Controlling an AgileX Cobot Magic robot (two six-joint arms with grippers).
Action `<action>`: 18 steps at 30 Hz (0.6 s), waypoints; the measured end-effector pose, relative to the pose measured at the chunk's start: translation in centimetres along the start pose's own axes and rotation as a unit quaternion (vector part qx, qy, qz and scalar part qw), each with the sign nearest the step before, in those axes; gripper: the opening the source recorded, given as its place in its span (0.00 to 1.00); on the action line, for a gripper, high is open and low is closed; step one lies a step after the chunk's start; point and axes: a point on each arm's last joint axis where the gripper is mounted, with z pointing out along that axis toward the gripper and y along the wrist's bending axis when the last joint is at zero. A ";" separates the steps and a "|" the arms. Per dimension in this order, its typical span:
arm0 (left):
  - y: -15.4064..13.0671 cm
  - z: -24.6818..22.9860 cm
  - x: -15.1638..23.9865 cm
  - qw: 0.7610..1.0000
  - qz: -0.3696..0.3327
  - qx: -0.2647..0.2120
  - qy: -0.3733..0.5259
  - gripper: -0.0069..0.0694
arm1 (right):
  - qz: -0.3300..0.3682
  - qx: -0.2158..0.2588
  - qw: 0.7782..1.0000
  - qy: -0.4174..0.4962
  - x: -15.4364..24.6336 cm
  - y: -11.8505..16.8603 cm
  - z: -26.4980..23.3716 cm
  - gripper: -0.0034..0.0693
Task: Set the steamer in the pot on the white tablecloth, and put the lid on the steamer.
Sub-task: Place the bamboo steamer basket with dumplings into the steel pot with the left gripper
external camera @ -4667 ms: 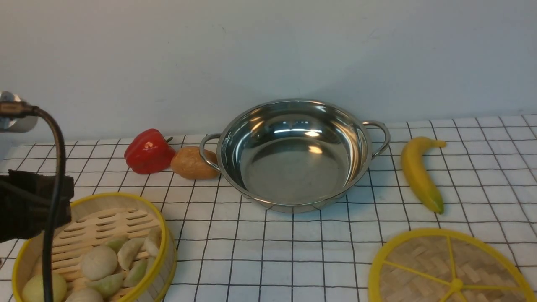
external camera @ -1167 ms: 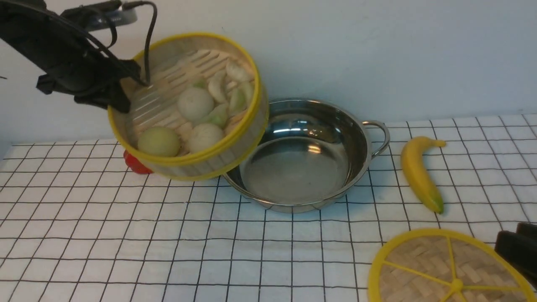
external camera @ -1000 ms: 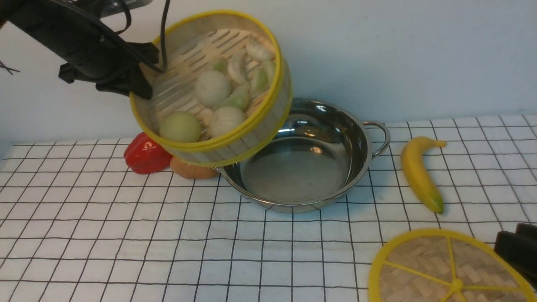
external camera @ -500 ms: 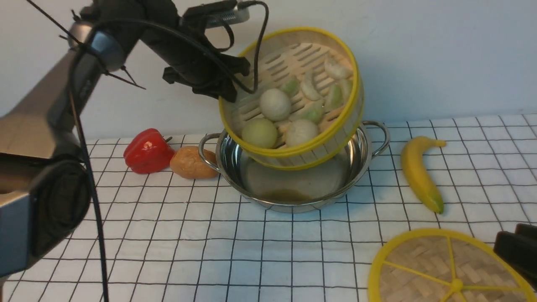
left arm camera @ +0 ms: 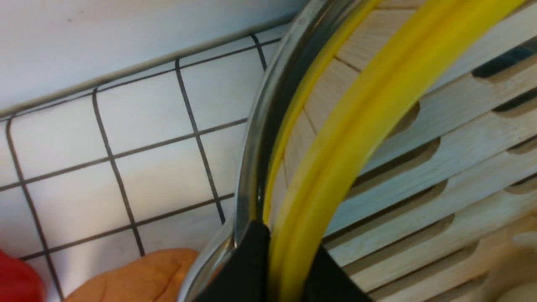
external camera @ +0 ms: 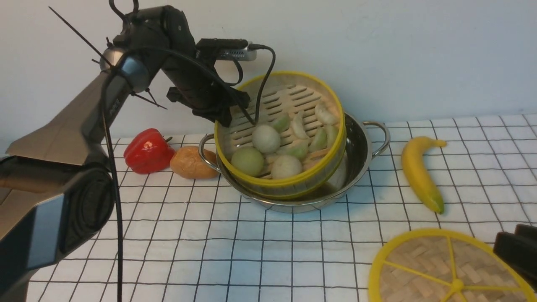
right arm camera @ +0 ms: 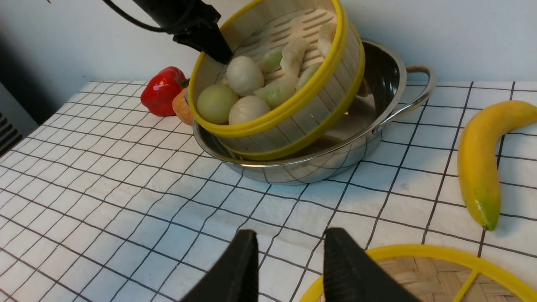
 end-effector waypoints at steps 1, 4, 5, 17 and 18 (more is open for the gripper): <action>-0.1 0.1 0.0 1.000 0.012 -0.002 0.001 0.13 | 0.000 0.000 1.000 0.000 0.0 0.0 0.0 0.38; -0.5 0.3 0.0 0.999 0.032 -0.004 0.004 0.13 | 0.000 0.000 1.000 0.000 0.0 0.0 0.0 0.38; -0.5 0.4 0.0 0.999 0.036 -0.004 0.004 0.13 | 0.000 0.000 1.000 0.000 0.0 0.0 0.0 0.38; -1.0 2.9 0.4 0.997 0.061 0.040 0.011 0.18 | 0.000 0.000 1.000 -0.001 0.0 0.0 0.0 0.38; -1.1 2.9 0.3 0.997 0.063 0.050 0.009 0.21 | 0.000 0.000 1.000 -0.001 0.0 0.0 0.0 0.38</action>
